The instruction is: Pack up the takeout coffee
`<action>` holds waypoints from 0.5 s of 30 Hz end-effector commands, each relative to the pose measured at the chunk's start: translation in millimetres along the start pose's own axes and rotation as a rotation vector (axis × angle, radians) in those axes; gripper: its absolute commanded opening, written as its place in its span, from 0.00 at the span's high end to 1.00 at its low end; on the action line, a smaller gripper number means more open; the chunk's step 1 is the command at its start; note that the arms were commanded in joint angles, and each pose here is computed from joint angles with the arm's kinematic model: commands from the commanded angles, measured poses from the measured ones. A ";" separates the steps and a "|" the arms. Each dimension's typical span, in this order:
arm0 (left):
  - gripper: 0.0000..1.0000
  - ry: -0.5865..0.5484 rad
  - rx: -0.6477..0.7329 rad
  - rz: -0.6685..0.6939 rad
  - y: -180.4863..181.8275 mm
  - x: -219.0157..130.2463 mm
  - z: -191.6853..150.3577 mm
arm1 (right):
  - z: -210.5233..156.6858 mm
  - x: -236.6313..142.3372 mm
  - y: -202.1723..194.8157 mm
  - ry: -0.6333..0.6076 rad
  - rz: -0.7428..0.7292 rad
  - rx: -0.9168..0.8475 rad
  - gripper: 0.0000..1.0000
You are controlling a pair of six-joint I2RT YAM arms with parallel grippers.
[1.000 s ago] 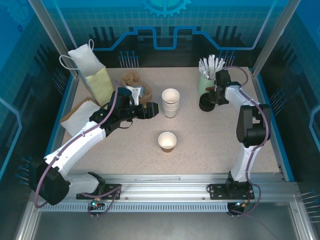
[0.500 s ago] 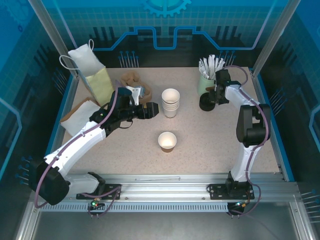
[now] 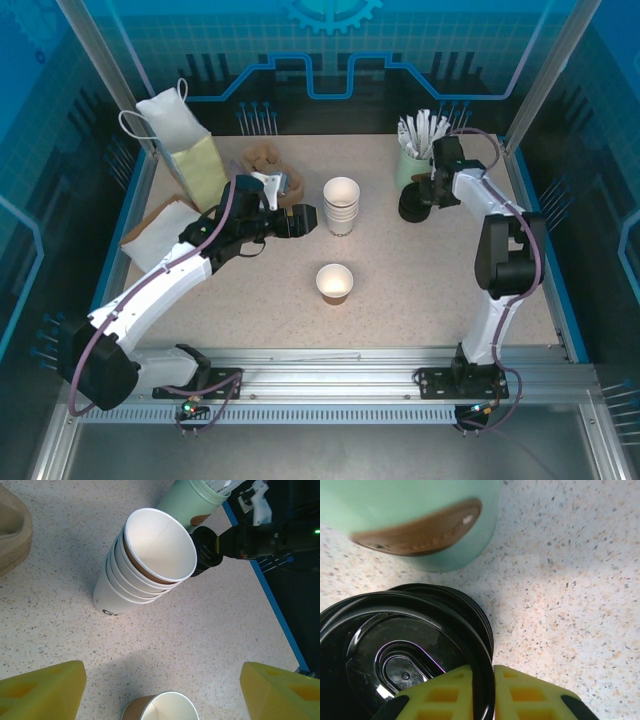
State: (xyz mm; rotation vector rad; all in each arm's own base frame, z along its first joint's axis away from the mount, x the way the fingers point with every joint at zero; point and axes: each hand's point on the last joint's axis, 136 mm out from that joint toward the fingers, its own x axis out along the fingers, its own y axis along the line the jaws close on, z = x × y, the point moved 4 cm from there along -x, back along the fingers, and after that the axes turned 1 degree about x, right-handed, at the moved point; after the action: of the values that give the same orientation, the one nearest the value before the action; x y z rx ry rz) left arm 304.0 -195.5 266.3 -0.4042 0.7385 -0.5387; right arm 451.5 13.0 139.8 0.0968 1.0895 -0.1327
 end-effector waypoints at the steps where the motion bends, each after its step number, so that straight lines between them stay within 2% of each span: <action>1: 0.18 -0.028 0.010 0.019 -2.0 -4.4 5.8 | 3.7 -31.4 5.4 -0.041 0.038 -0.011 0.85; 4: 0.19 -0.057 -0.006 0.026 -1.8 -7.7 9.2 | 2.0 -50.3 9.3 -0.067 0.088 0.005 0.86; 6: 0.19 -0.095 -0.023 0.013 -4.3 -12.2 14.2 | 0.2 -72.2 17.8 -0.102 0.177 0.019 0.87; 11: 0.18 -0.240 -0.110 -0.111 -20.4 -27.5 31.1 | -8.5 -159.6 73.5 -0.236 0.624 0.065 0.87; 15: 0.14 -0.323 -0.202 -0.234 -35.0 -37.9 44.2 | -15.2 -220.3 116.7 -0.330 0.893 0.078 0.87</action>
State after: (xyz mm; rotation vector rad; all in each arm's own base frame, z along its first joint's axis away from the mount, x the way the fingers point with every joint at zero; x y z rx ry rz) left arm 302.4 -189.1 302.1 -0.6038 0.5517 -0.5314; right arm 372.5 99.7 288.6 0.4348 0.7285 0.3442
